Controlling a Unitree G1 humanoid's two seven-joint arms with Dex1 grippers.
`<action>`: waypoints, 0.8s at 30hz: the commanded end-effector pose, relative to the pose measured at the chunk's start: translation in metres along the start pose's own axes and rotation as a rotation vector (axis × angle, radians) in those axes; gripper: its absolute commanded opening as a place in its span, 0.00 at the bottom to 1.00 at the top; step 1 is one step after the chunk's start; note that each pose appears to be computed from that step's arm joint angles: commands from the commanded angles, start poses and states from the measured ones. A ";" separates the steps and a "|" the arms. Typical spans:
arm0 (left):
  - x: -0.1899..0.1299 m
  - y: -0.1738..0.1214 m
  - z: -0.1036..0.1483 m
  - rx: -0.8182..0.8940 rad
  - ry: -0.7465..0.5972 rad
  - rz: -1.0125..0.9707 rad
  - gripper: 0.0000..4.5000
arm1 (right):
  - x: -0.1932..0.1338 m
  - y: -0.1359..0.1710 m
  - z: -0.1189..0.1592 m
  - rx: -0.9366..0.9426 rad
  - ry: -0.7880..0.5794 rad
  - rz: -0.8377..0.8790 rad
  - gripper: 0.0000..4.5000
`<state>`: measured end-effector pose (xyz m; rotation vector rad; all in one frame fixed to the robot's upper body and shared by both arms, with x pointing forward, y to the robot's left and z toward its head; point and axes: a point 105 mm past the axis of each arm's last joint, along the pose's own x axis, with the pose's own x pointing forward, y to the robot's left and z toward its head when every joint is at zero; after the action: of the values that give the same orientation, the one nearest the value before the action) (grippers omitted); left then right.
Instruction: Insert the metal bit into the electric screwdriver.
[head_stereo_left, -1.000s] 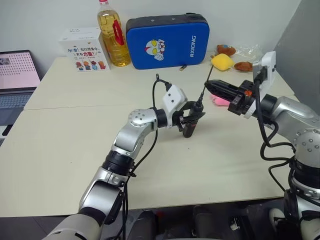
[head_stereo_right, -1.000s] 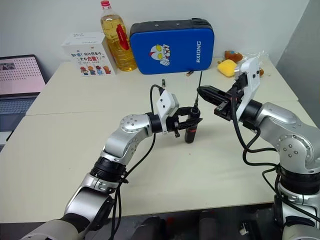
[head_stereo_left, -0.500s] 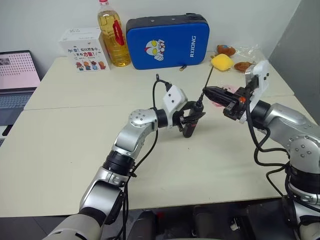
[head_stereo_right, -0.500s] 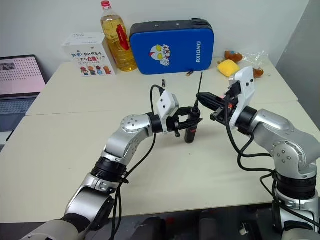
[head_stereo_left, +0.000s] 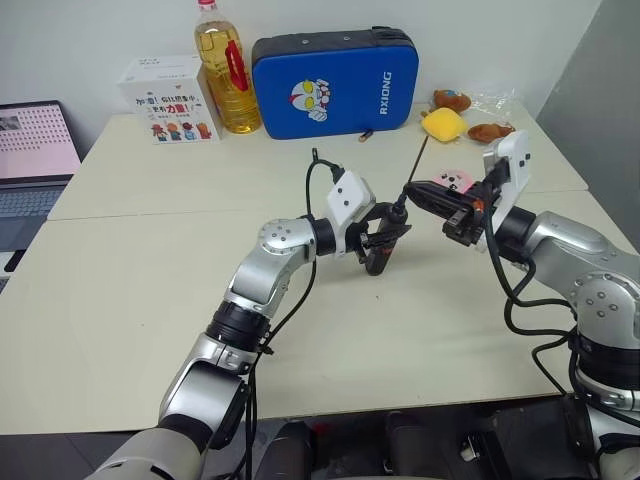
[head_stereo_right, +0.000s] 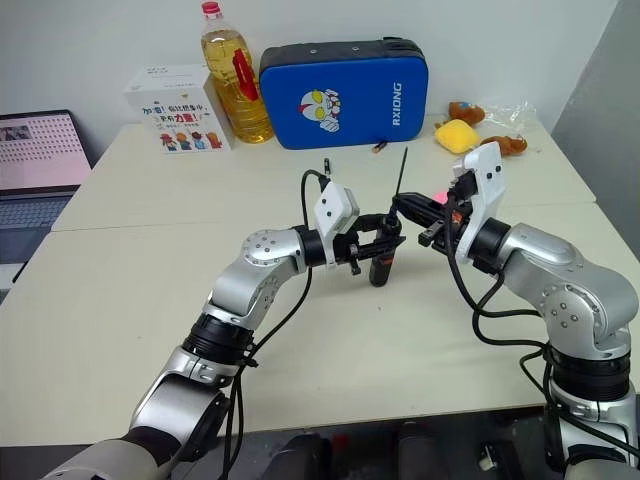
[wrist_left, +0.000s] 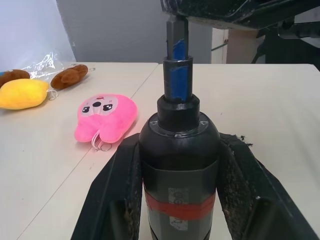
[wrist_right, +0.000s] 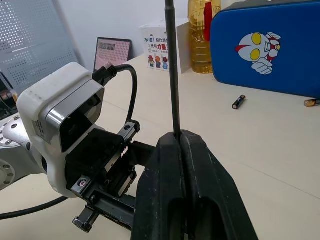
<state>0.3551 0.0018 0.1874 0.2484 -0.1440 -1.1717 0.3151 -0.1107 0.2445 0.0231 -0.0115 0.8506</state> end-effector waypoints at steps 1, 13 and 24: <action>-0.007 0.014 -0.001 0.048 0.033 0.071 0.37 | -0.002 0.003 0.008 0.020 -0.021 0.044 0.15; -0.013 0.019 -0.002 0.056 0.052 0.062 0.37 | -0.033 -0.008 0.042 -0.004 -0.026 0.114 0.77; -0.084 0.079 0.012 0.119 0.230 0.069 0.37 | -0.055 0.013 0.023 -0.063 0.131 0.216 1.00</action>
<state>0.3891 0.0825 0.2071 0.4251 -0.0341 -1.0763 0.2762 -0.1520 0.2658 -0.0595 0.1076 1.0383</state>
